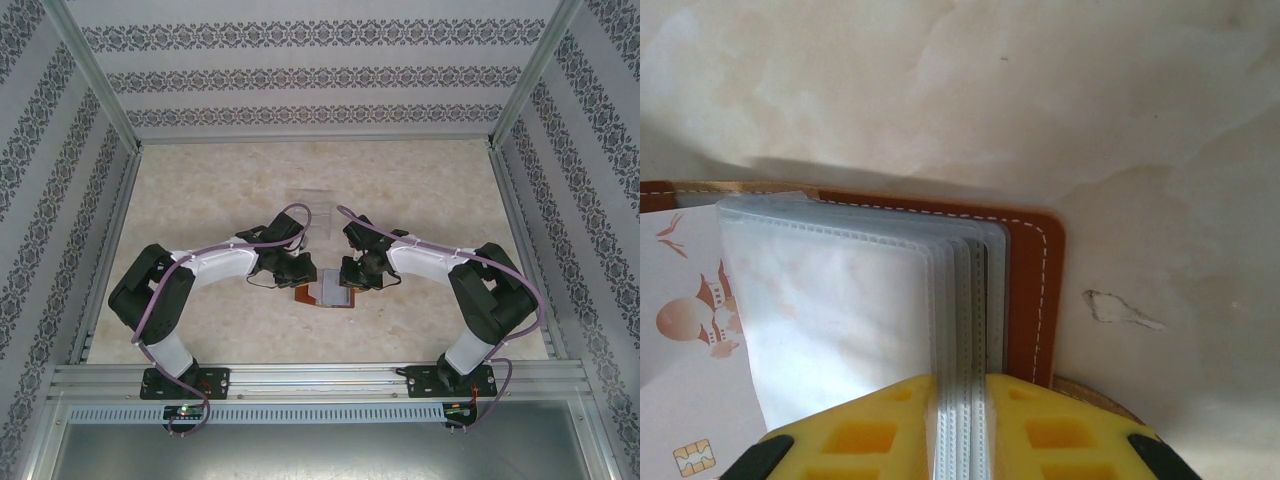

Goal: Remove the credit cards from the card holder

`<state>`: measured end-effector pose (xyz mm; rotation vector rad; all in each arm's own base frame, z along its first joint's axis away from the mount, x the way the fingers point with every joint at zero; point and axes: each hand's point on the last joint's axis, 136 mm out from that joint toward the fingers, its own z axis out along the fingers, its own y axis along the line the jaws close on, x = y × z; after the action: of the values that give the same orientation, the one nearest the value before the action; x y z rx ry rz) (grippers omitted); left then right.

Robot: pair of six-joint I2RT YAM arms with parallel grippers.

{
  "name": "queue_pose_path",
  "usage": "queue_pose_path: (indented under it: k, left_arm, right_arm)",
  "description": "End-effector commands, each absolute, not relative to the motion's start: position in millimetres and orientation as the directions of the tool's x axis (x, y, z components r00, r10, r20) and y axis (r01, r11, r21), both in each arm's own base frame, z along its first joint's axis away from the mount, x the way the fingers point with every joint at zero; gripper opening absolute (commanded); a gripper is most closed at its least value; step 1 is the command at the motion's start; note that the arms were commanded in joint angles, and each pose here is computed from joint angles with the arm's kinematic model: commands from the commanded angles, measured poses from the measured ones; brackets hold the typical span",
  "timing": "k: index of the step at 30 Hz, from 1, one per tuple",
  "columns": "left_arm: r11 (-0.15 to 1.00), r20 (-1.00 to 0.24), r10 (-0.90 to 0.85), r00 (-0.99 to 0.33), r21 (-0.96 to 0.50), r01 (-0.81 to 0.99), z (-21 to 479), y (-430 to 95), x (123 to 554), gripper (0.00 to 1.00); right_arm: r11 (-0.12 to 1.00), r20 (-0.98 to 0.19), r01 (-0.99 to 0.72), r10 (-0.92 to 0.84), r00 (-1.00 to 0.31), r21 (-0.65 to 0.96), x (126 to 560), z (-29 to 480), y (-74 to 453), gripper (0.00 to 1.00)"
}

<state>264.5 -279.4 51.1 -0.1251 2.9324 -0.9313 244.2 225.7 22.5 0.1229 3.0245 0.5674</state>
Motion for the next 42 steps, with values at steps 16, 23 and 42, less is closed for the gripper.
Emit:
queue_pose_path:
  k: [16,23,42]
  left_arm:
    - [0.879,-0.138,-0.036,-0.99,-0.475,0.034,77.2,-260.7,275.9,0.04]
    - [0.871,-0.189,0.084,-0.978,-0.464,0.164,97.4,-264.2,280.9,0.02]
    - [0.561,-0.522,0.674,-0.523,-0.099,0.822,165.7,-273.4,315.9,0.0]
  right_arm:
    - [0.942,-0.064,0.066,0.092,-0.994,0.328,245.8,38.8,212.0,0.29]
    - [0.942,-0.103,0.06,0.1,-0.99,0.331,253.0,59.4,203.3,0.31]
    - [0.943,-0.172,0.071,0.133,-0.976,0.324,273.4,94.1,165.5,0.32]
